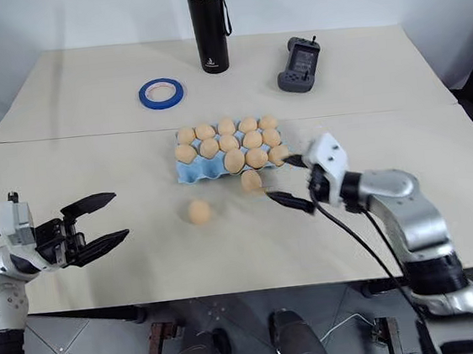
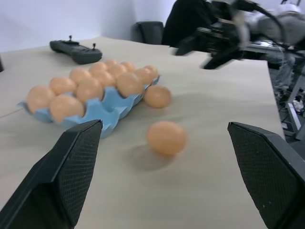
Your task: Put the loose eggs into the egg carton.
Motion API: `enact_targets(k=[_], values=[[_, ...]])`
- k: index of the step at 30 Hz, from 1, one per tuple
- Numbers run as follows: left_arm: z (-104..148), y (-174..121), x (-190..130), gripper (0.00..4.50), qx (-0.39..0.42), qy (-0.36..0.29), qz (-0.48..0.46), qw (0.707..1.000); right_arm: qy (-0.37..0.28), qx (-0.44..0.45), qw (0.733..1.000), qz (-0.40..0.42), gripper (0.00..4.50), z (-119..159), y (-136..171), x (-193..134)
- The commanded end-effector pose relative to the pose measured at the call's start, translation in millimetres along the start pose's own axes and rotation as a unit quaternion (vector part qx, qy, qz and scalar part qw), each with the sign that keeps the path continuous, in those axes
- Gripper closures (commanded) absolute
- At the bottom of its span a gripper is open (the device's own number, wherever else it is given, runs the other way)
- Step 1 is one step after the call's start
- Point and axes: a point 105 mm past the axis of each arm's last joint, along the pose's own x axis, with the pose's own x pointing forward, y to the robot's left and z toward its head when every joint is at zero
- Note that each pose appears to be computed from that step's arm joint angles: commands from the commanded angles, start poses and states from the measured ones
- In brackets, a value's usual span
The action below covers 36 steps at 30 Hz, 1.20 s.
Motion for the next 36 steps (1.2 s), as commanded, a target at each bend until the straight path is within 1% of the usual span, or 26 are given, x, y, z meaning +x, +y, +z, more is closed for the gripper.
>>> enact_targets(k=[1, 3, 7, 13, 16, 19, 23, 26, 30, 36], values=[[3.9, 6.6, -0.9, 0.00, 0.020, 0.006, -0.003, 1.000, -0.017, -0.005, 1.000, 0.001, 0.02, 7.0, 4.9, -27.5], [3.3, 9.3, -0.7, 0.00, 0.020, 0.007, -0.003, 1.000, -0.016, 0.009, 1.000, 0.000, 0.02, 0.8, 8.1, -37.7], [3.6, 13.4, 1.3, 0.00, 0.023, 0.007, -0.006, 1.000, -0.024, 0.022, 0.999, -0.007, 0.02, -4.3, 10.0, -46.6], [7.1, 16.5, 2.7, 0.00, 0.031, 0.005, -0.010, 0.999, -0.041, 0.033, 0.999, -0.008, 0.02, -0.8, 11.9, -44.4], [7.9, 16.5, 1.8, 0.00, 0.033, 0.005, -0.009, 0.999, -0.038, 0.031, 0.999, -0.014, 0.02, -2.4, 10.4, -41.8], [8.7, 14.8, 1.8, 0.00, 0.035, 0.005, -0.010, 0.999, -0.026, 0.034, 0.999, -0.021, 0.02, -7.0, 9.2, -26.1], [10.7, 12.4, 1.8, 0.00, 0.037, 0.003, -0.013, 0.999, -0.027, 0.040, 0.998, -0.049, 0.02, -7.6, -0.4, 2.3], [11.8, 12.4, 0.4, 0.00, 0.039, 0.005, -0.009, 0.999, -0.030, 0.052, 0.997, -0.048, 0.02, -6.7, 2.4, 24.8], [12.3, 10.5, -0.2, 0.00, 0.042, 0.004, -0.005, 0.999, -0.009, 0.062, 0.997, -0.052, 0.02, -15.5, 7.9, 55.6], [14.4, 4.4, 0.1, 0.00, 0.043, 0.000, -0.006, 0.999, -0.003, 0.075, 0.995, -0.069, 0.02, -17.1, 6.8, 82.0]])
